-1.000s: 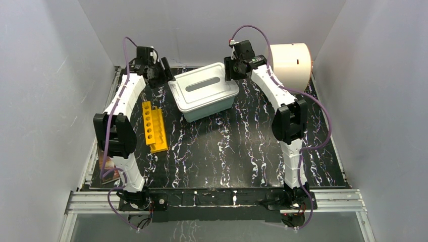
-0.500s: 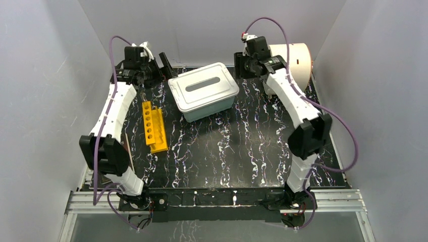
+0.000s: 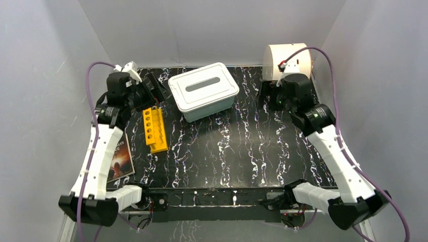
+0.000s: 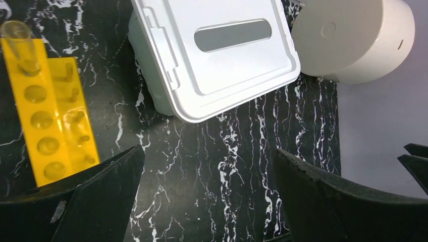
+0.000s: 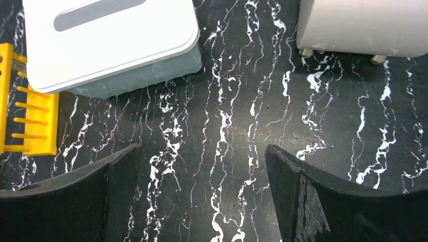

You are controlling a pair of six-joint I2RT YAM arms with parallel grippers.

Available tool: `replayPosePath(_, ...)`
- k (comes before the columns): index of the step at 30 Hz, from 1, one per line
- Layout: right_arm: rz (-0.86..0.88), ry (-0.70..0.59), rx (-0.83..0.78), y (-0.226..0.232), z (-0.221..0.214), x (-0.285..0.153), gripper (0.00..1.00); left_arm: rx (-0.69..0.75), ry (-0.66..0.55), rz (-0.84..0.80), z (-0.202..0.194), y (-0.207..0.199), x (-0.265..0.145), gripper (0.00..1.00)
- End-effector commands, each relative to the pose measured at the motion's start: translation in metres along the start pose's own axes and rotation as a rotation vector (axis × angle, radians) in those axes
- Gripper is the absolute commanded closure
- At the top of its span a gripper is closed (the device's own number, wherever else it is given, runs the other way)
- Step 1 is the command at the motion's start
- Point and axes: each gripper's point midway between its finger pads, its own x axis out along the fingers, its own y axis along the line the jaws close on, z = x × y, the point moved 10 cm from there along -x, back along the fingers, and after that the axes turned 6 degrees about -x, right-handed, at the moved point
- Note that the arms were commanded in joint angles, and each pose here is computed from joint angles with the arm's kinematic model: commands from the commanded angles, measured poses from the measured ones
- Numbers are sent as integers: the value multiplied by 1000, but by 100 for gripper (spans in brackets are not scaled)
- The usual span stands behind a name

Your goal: Organize the chemistry lab equipment

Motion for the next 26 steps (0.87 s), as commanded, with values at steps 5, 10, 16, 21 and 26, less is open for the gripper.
replayPosePath(5, -210, -294, 70, -24, 9, -74, 1, 87, -172, 105, -7, -2, -87, 2)
replayPosePath(10, -337, -356, 84, -38, 12, -117, 1, 116, -219, 244, -3, -3, -131, 2)
replayPosePath(16, -389, -380, 77, -46, 3, -144, 1, 110, -313, 278, -7, -2, -164, 2)
replayPosePath(21, -402, -394, 83, -48, 2, -152, 1, 105, -307, 319, -9, -1, -175, 2)
replayPosePath(26, -384, -389, 93, -46, -1, -150, 1, 87, -299, 328, -11, -1, -177, 2)
